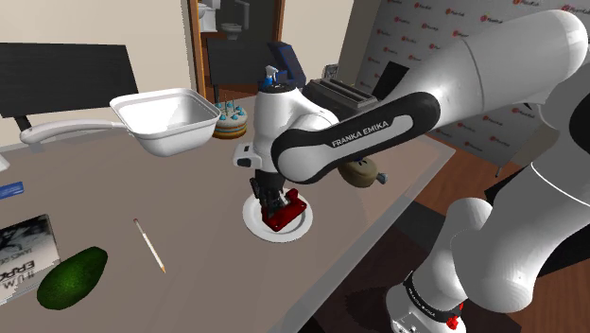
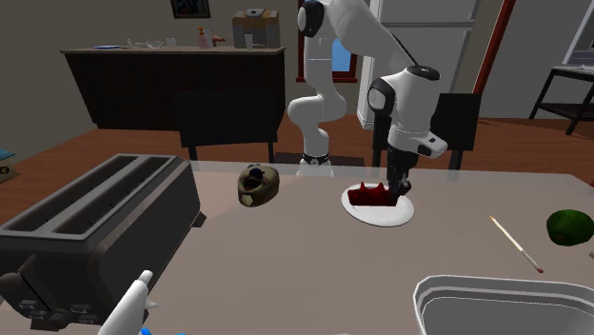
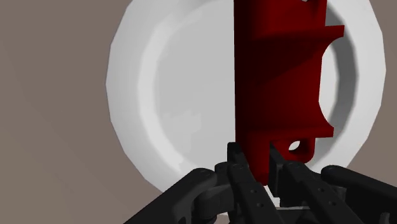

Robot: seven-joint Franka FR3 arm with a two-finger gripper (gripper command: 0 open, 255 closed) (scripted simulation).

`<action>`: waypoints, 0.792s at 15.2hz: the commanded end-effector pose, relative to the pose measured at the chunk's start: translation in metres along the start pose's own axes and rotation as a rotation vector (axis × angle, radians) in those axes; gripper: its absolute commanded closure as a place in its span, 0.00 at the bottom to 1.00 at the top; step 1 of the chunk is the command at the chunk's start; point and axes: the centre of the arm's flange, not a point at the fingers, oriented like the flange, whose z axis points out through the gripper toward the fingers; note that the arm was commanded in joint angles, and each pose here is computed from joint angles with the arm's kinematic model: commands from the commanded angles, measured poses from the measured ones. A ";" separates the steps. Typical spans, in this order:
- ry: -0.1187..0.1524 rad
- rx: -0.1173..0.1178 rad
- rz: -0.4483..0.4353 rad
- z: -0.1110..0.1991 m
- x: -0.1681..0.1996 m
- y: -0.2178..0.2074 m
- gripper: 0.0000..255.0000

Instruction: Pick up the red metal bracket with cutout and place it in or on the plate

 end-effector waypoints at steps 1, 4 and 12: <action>-0.004 0.007 0.001 0.004 -0.001 0.000 1.00; -0.004 0.007 0.001 0.004 0.000 0.000 0.00; -0.004 0.007 0.001 -0.035 -0.001 0.000 0.00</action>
